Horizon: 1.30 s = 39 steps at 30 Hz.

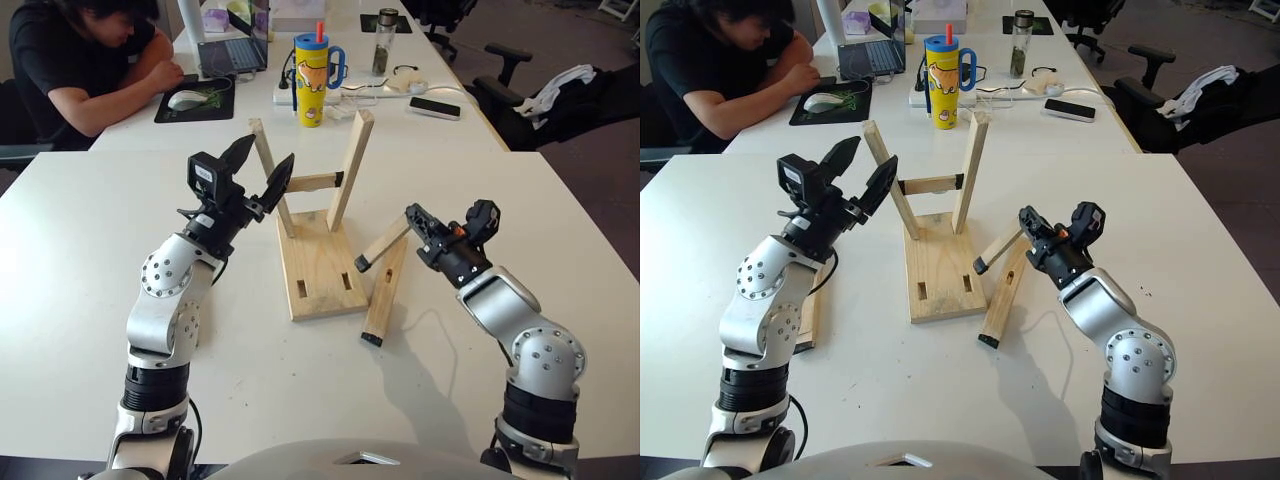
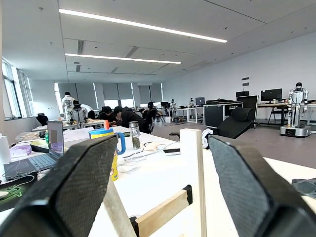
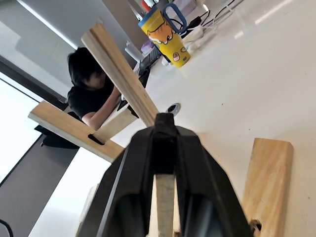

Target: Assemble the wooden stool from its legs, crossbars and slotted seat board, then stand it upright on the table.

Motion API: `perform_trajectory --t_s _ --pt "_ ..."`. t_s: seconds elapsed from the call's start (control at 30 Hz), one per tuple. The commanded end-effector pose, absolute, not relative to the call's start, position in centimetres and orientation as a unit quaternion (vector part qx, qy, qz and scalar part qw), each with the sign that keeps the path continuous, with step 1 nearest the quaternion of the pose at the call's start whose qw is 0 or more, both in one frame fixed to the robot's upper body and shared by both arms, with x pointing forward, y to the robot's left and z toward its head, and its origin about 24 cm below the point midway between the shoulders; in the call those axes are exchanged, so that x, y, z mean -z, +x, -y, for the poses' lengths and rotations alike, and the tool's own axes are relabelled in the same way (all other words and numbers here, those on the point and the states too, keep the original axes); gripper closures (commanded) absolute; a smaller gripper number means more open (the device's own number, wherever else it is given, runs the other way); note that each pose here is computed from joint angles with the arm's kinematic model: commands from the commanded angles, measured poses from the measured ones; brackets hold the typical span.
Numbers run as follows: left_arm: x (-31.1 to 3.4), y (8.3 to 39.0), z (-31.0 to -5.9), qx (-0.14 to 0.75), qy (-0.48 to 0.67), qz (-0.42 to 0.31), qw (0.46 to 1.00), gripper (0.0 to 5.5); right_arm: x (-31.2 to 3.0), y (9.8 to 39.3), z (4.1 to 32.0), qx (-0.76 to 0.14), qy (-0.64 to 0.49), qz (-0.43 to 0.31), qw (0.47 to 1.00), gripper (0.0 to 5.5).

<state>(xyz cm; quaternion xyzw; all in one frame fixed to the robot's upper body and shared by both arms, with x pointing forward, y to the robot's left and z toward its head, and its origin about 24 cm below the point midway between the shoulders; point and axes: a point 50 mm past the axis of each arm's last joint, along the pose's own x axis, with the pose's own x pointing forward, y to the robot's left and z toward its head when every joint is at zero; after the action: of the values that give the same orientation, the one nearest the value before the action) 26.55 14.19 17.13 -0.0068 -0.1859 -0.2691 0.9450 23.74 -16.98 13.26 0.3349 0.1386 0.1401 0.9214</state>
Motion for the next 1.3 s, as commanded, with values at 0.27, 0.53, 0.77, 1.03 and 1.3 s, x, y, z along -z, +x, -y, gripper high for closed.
perform_trajectory --t_s 0.27,0.53,0.77,1.03,1.3 --pt "-16.2 25.8 -14.2 0.255 -0.006 0.171 0.952 2.1 -12.4 21.2 16.4 -0.291 0.254 -0.278 0.88 5.08" --pt "-16.4 26.2 -13.8 0.265 -0.002 0.171 0.949 2.1 -10.1 21.8 14.8 -0.257 0.227 -0.281 0.896 5.08" --pt "-16.1 26.0 -13.7 0.266 -0.002 0.167 0.949 2.1 -11.5 22.6 17.1 -0.239 0.116 -0.268 0.926 5.08" --pt "-16.0 26.1 -13.5 0.264 -0.001 0.169 0.95 2.1 -13.4 24.2 18.3 -0.208 0.116 -0.146 0.96 5.08" --pt "-16.2 26.6 -13.3 0.278 0.003 0.173 0.945 2.1 -13.3 23.2 18.9 -0.163 0.112 -0.018 0.98 5.08"
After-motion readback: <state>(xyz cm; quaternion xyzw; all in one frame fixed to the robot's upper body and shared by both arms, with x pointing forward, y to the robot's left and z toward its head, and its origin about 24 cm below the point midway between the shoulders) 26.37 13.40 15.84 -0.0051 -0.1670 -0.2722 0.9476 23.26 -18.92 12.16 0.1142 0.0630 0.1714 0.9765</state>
